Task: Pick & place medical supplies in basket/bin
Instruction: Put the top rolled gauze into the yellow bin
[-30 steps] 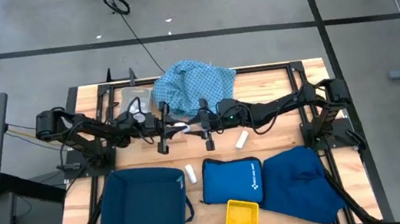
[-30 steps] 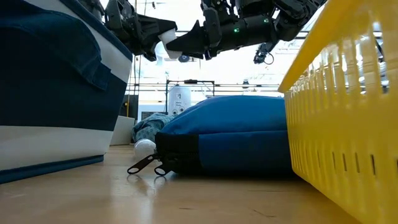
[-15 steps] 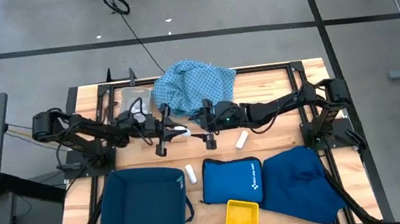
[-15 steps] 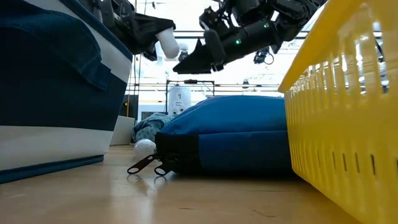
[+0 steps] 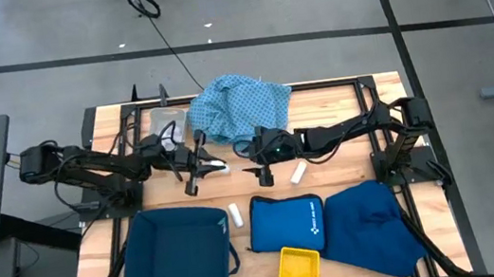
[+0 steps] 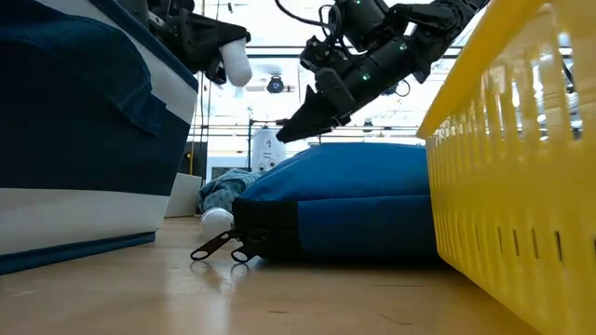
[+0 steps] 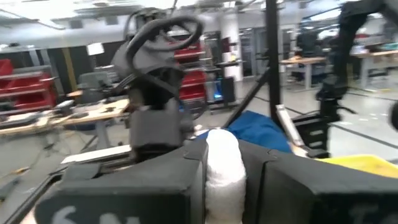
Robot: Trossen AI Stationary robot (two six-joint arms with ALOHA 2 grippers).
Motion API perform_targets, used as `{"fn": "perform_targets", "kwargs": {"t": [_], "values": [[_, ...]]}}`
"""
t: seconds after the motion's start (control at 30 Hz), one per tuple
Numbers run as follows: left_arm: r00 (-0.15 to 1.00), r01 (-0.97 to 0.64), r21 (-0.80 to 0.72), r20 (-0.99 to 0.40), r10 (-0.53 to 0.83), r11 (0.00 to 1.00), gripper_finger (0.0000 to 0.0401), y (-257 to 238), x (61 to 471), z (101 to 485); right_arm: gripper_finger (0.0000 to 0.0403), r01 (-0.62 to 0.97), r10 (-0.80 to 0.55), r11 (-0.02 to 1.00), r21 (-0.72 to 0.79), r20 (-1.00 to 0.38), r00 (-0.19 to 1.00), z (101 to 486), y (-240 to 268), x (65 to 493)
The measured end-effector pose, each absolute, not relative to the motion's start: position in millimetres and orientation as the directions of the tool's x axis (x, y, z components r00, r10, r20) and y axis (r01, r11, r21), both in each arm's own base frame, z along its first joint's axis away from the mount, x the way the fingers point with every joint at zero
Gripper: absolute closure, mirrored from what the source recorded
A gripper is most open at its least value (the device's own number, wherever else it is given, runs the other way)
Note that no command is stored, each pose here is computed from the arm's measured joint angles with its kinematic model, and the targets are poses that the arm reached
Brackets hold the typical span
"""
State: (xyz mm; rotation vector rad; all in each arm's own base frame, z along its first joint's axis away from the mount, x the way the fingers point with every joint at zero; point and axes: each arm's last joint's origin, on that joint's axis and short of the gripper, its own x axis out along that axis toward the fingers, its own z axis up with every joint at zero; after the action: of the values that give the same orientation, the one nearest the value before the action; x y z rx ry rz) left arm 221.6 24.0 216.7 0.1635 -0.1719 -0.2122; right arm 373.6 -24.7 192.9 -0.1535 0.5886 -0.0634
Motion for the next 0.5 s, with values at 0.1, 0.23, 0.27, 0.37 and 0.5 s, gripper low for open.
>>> {"fn": "perform_targets", "kwargs": {"t": [0.1,0.23,0.27,0.37,0.5], "values": [[0.946,0.263,0.184,0.147,-0.291,0.947,0.0355,19.3,221.5,216.5,0.0117,0.013,-0.099,0.989,-0.149,-0.583,0.806,189.4,-23.4,371.3],[0.927,0.317,0.192,0.144,-0.346,0.929,0.0355,9.2,222.2,216.0,0.0117,0.041,-0.136,0.985,-0.167,-0.609,0.781,186.8,-24.4,369.2],[0.923,0.327,0.196,0.145,-0.357,0.924,0.0355,6.7,222.9,217.0,0.0117,0.063,-0.165,0.981,-0.184,-0.614,0.772,186.2,-26.2,368.5],[0.905,0.365,0.207,0.151,-0.398,0.908,0.0355,-1.8,227.5,223.4,0.0117,0.126,-0.242,0.966,-0.225,-0.625,0.742,184.8,-36.2,366.2],[0.886,0.412,0.228,0.127,-0.447,0.882,0.0355,-14.7,233.1,229.1,0.0117,0.175,-0.281,0.959,-0.224,-0.655,0.701,181.7,-49.9,361.8]]}}
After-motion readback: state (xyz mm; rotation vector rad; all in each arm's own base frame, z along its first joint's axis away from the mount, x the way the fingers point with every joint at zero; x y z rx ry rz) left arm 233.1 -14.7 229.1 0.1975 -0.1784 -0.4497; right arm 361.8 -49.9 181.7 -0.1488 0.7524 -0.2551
